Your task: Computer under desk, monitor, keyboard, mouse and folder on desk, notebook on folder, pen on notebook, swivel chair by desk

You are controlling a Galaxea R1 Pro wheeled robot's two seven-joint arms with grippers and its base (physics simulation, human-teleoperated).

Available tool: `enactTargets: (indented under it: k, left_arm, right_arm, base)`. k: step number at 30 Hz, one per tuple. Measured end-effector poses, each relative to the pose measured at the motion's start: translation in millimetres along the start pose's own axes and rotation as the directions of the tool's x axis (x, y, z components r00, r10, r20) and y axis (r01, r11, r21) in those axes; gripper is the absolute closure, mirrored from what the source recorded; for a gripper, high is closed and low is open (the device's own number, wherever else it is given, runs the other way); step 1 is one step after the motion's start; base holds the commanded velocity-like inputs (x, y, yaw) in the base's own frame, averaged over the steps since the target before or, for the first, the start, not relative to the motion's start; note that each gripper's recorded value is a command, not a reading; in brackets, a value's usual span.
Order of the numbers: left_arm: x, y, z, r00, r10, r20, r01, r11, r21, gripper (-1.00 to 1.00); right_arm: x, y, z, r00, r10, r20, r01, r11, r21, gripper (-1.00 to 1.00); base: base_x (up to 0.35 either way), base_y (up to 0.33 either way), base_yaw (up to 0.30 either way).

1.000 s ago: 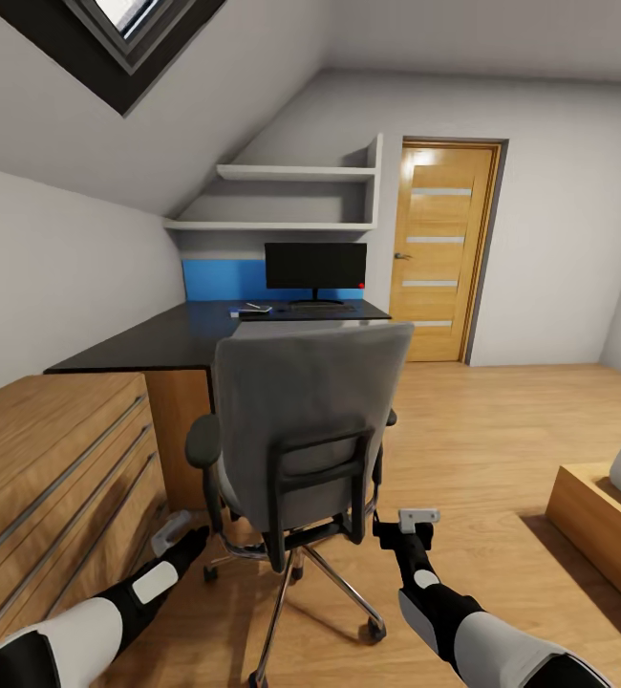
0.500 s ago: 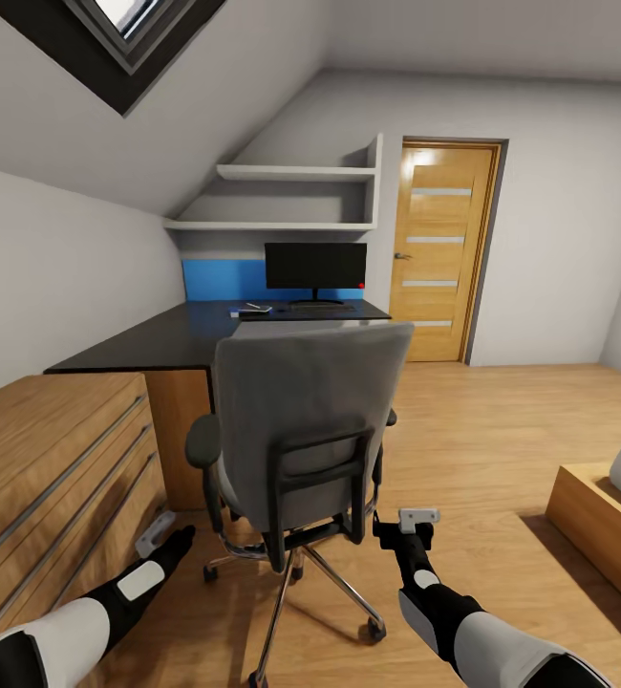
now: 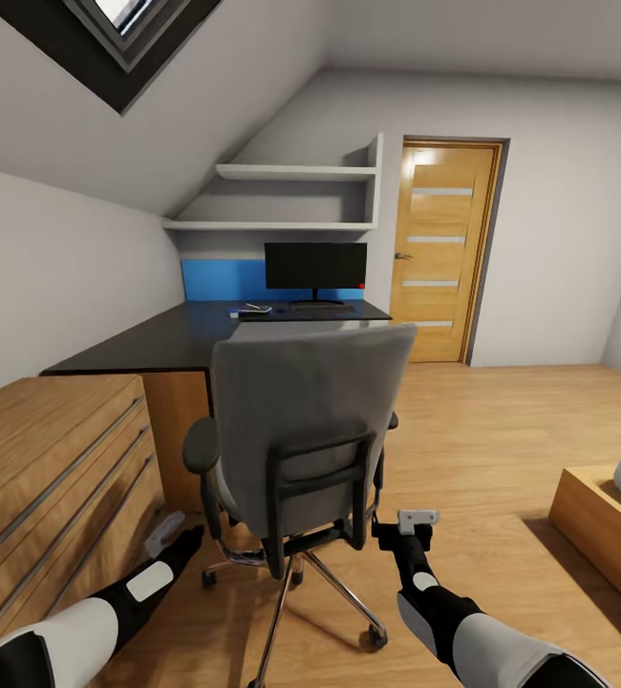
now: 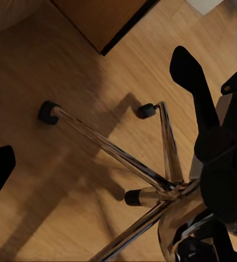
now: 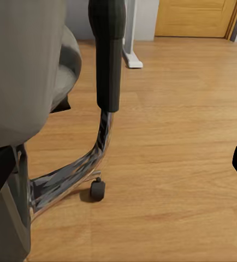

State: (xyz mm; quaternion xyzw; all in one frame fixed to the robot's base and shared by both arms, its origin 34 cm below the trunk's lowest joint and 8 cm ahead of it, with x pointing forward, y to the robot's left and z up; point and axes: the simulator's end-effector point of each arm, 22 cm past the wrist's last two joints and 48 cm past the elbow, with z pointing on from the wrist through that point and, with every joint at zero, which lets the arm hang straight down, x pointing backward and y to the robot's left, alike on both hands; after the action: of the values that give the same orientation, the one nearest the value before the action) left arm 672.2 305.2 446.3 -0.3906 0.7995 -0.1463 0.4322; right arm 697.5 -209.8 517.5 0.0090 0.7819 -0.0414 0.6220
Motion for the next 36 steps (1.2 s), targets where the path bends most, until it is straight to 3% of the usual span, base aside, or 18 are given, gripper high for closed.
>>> enactTargets:
  k: [3,15,23,36]
  left_arm:
    - [3.8,-3.1,-0.2,1.0,-0.021,-0.004,0.021,1.0,0.0,-1.0]
    - [12.6,-11.4,-0.8,1.0,-0.019,-0.016,0.019,1.0,0.013,-1.0]
    - [12.4,-11.9,-1.0,1.0,-0.007,-0.015,0.008,1.0,0.015,-1.0]
    - [8.3,-15.5,-3.8,1.0,-0.011,-0.008,0.011,1.0,0.02,-1.0]
  right_arm:
    - [1.6,-0.5,-0.5,1.0,-0.001,-0.002,0.001,1.0,0.001,-1.0]
    - [2.0,-2.2,-0.9,1.0,-0.002,0.001,0.002,1.0,0.003,-1.0]
    - [1.7,-2.2,-1.0,1.0,-0.002,0.001,0.002,1.0,0.003,-1.0]
    - [-5.2,-2.6,-2.1,1.0,-0.001,0.014,0.001,1.0,0.003,-1.0]
  base:
    - [0.0,0.0,0.0]
    - [0.006,0.0,0.0]
    - [0.203,0.0,-0.003]
    - [0.023,0.0,-0.143]
